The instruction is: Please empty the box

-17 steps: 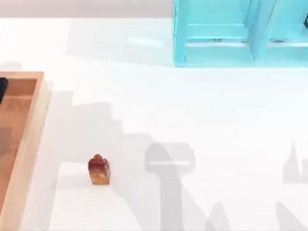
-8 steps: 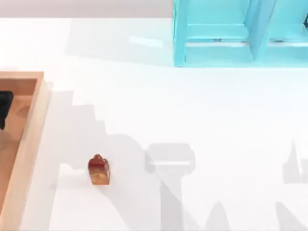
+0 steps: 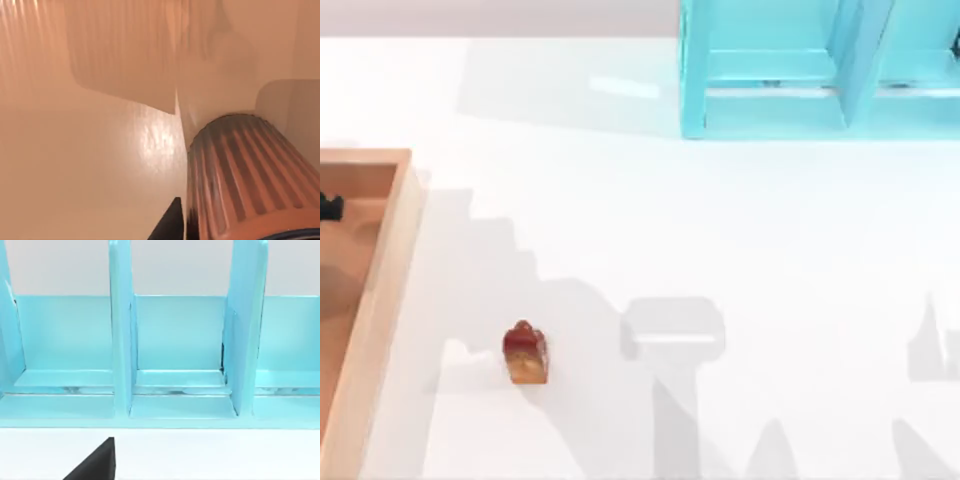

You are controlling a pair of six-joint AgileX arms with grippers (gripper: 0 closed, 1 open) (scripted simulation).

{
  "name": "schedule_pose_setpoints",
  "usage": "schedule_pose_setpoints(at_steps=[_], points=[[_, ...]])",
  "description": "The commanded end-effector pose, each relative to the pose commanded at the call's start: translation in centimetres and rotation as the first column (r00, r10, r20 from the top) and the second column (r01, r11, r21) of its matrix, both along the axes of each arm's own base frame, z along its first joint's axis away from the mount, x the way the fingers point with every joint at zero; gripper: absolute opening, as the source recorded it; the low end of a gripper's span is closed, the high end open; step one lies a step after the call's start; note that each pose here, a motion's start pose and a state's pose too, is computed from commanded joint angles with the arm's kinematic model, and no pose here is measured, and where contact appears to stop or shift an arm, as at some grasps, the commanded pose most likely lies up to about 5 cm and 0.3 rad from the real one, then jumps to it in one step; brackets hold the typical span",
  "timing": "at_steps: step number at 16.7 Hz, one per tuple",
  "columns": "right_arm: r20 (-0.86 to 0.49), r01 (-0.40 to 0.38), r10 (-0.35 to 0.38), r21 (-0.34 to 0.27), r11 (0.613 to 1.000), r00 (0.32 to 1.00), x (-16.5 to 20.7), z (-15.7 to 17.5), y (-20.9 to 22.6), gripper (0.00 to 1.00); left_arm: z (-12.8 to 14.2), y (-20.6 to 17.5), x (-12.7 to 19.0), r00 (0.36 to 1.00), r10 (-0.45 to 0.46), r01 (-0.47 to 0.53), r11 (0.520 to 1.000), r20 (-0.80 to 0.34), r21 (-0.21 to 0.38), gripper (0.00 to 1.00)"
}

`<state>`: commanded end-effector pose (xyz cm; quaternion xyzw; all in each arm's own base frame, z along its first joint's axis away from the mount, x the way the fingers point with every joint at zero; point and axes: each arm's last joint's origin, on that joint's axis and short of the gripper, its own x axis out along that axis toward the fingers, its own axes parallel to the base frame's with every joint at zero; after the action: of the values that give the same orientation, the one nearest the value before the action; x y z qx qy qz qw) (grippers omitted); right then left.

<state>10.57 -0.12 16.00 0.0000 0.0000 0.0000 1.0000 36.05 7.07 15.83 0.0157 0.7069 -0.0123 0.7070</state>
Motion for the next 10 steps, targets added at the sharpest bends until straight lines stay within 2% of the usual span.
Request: schedule_pose_setpoints(at_steps=[5, 10], points=[[0.000, 0.000, 0.000, 0.000, 1.000, 1.000, 0.00, 0.00, 0.00, 1.00, 0.00, 0.00, 0.00, 1.000, 0.000, 0.000, 1.000, 0.000, 0.000, 0.02], [0.000, 0.000, 0.000, 0.000, 1.000, 1.000, 0.00, 0.00, 0.00, 1.00, 0.00, 0.00, 0.00, 1.000, 0.000, 0.000, 1.000, 0.000, 0.000, 0.00]])
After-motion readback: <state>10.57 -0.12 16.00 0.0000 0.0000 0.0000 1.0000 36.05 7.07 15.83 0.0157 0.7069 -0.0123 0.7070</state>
